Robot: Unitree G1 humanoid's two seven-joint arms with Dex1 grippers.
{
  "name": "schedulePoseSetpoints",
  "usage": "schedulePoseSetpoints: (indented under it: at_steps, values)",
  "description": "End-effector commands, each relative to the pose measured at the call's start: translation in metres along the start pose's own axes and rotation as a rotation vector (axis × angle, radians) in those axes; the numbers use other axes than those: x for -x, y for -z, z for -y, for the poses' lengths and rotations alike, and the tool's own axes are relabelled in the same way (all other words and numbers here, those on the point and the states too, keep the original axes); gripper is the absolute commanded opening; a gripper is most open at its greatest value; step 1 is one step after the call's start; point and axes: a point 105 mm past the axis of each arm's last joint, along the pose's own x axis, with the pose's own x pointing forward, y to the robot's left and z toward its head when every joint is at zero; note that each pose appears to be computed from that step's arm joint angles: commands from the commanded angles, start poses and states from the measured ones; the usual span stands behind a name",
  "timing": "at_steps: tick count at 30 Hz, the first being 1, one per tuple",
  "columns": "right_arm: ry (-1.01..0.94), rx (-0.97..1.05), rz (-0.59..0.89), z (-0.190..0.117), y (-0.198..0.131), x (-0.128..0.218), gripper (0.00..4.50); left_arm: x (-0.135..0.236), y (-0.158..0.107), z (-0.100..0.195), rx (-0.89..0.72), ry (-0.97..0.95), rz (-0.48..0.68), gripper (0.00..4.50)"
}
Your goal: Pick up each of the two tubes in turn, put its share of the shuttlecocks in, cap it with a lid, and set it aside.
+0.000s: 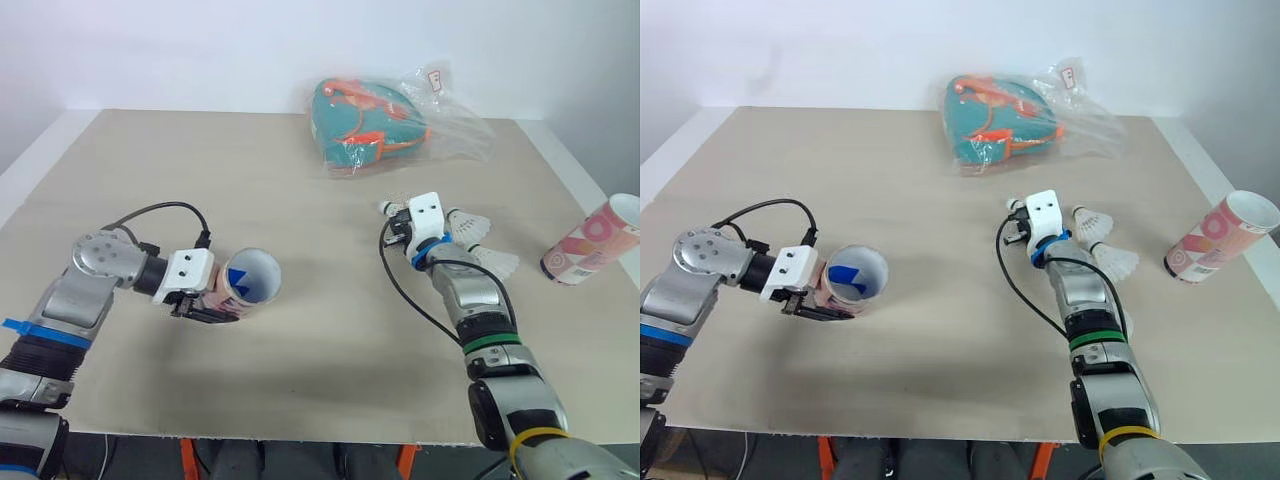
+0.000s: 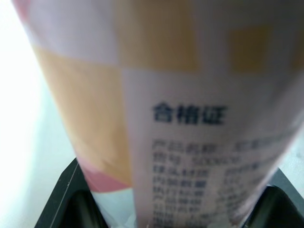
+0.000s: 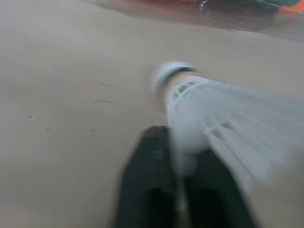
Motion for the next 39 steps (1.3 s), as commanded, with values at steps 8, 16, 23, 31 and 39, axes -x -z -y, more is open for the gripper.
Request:
schedulePoseSetpoints:
  at_steps: [8, 16, 23, 31, 39]
  values:
    - [-0.419, -0.017, 0.263, -0.051, -0.074, 0.035, 0.04, -0.011, 0.007, 0.025, 0.11, 0.125, 0.001, 2.57]
    - [-1.001, 0.276, 0.411, -0.087, -0.125, 0.146, 0.04, -0.013, 0.025, 0.028, 0.125, 0.193, -0.068, 2.57]
    - [-1.131, 0.53, 0.34, -0.109, -0.114, 0.166, 0.04, -0.022, 0.019, 0.023, 0.139, 0.208, -0.03, 2.57]
    - [-1.187, 0.674, 0.371, -0.135, -0.119, 0.153, 0.04, -0.022, 0.017, 0.02, 0.131, 0.21, -0.028, 2.57]
    - [-1.318, 0.734, 0.408, -0.148, -0.122, 0.161, 0.04, -0.021, 0.015, 0.021, 0.144, 0.198, -0.02, 2.57]
